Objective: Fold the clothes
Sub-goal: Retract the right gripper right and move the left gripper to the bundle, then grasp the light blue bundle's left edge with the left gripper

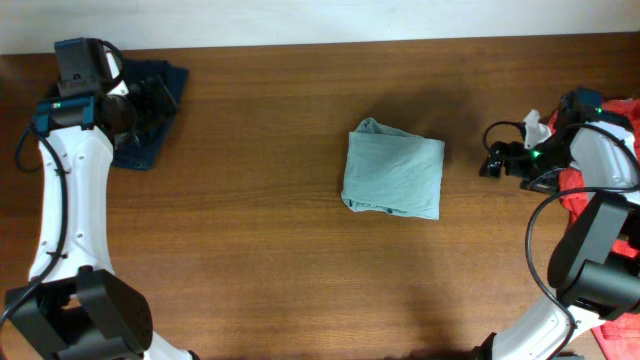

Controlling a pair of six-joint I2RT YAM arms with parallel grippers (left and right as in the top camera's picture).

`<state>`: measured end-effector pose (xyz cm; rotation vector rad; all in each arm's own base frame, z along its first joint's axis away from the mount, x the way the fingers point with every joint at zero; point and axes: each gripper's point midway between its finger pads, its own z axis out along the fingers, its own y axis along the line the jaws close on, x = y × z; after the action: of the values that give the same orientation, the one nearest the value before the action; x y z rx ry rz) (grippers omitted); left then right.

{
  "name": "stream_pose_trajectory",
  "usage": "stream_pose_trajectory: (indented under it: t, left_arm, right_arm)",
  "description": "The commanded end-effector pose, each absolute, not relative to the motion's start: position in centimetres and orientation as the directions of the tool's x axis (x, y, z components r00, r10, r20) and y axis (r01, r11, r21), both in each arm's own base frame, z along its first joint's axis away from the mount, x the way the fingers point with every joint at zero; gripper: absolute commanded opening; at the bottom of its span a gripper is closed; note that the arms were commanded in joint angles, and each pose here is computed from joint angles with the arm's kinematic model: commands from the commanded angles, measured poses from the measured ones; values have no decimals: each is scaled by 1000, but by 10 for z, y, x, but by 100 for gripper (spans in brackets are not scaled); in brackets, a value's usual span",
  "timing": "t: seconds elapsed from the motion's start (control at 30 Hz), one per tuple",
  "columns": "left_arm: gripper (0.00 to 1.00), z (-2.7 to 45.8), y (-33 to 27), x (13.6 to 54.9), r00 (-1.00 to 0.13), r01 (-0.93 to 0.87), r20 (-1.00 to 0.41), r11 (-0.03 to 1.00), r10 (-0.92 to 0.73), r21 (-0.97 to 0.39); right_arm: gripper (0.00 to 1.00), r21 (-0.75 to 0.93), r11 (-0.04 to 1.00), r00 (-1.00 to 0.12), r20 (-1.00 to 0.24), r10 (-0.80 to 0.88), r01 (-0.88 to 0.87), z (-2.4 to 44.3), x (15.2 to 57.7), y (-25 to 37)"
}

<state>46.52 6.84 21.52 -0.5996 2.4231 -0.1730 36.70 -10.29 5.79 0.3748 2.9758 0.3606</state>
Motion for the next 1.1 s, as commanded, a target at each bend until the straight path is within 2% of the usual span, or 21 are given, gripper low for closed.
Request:
stream_pose_trajectory:
  t: [0.0, 0.23, 0.33, 0.4, 0.53, 0.67, 0.87, 1.07]
  left_arm:
    - [99, 222, 74, 475, -667, -374, -590, 889, -455, -263]
    - [99, 225, 67, 478, -665, -350, -587, 887, -461, -301]
    - [99, 224, 41, 477, -708, -271, -542, 884, -452, -382]
    - [99, 223, 18, 478, -741, -197, -538, 896, -401, -398]
    - [99, 211, -40, 480, -801, -40, -553, 941, -231, -336]
    - [99, 183, -87, 477, -850, 31, -509, 951, -136, -307]
    - [99, 111, -170, 460, -931, 213, -359, 889, 60, -404]
    - [99, 60, -220, 443, -934, 307, -299, 868, 196, -390]
  right_arm:
    - [99, 208, 945, -957, -95, 276, 252, 61, 364, -110]
    - [99, 208, 945, -957, -95, 276, 252, 61, 364, -110]
    - [98, 208, 945, -957, -95, 276, 252, 61, 364, -110]
    - [99, 208, 945, -957, -95, 275, 251, 61, 364, -110]
    - [99, 208, 945, -957, -95, 275, 251, 61, 364, -110]
    - [99, 208, 945, -957, -95, 275, 251, 61, 364, -110]
    - [99, 208, 945, -957, -95, 276, 252, 61, 364, -110]
    - [99, 208, 945, -957, -95, 275, 251, 61, 364, -110]
